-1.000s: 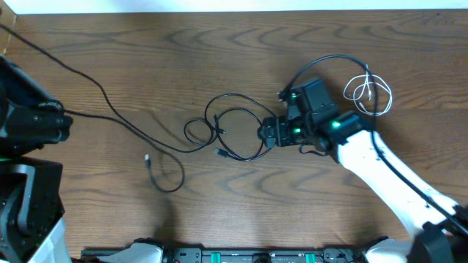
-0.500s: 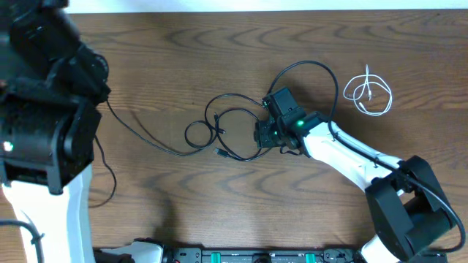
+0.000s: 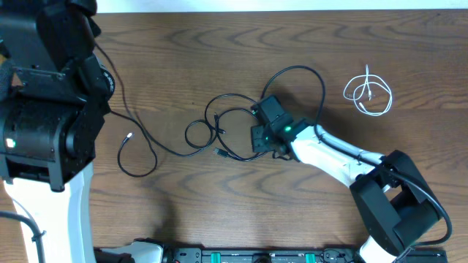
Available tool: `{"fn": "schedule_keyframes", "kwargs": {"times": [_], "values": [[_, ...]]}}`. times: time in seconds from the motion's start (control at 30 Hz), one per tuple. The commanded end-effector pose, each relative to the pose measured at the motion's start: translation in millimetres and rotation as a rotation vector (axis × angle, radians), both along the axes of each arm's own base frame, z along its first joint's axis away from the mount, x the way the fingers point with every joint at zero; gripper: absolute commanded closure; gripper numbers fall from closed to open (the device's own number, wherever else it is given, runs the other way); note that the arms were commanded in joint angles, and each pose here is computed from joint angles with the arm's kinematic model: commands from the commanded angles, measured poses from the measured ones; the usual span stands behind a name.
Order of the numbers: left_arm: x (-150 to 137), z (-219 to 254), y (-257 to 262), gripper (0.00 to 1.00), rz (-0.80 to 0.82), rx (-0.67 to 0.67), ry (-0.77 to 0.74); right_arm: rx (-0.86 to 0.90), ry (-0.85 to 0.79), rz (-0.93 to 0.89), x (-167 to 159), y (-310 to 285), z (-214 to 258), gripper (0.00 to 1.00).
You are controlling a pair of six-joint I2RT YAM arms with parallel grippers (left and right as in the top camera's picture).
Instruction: Untangle cables
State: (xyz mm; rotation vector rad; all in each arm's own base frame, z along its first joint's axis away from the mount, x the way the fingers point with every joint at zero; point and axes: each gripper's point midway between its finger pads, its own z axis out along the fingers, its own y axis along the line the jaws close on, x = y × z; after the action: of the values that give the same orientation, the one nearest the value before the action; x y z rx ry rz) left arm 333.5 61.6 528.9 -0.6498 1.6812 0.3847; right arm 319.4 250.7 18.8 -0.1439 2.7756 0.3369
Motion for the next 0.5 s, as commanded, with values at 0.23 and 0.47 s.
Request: {"fn": "schedule_keyframes", "kwargs": {"times": [0.23, 0.47], "values": [[13.4, -22.7, 0.2, 0.92, -0.036, -0.069, 0.057, -0.095, -0.045, -0.188, 6.3, -22.1, -3.8, 0.56], [14.5, -34.2, -1.5, 0.92, -0.052, -0.087, 0.099, -0.028, -0.025, -0.168, 5.5, -7.3, -4.8, 0.67]]}}
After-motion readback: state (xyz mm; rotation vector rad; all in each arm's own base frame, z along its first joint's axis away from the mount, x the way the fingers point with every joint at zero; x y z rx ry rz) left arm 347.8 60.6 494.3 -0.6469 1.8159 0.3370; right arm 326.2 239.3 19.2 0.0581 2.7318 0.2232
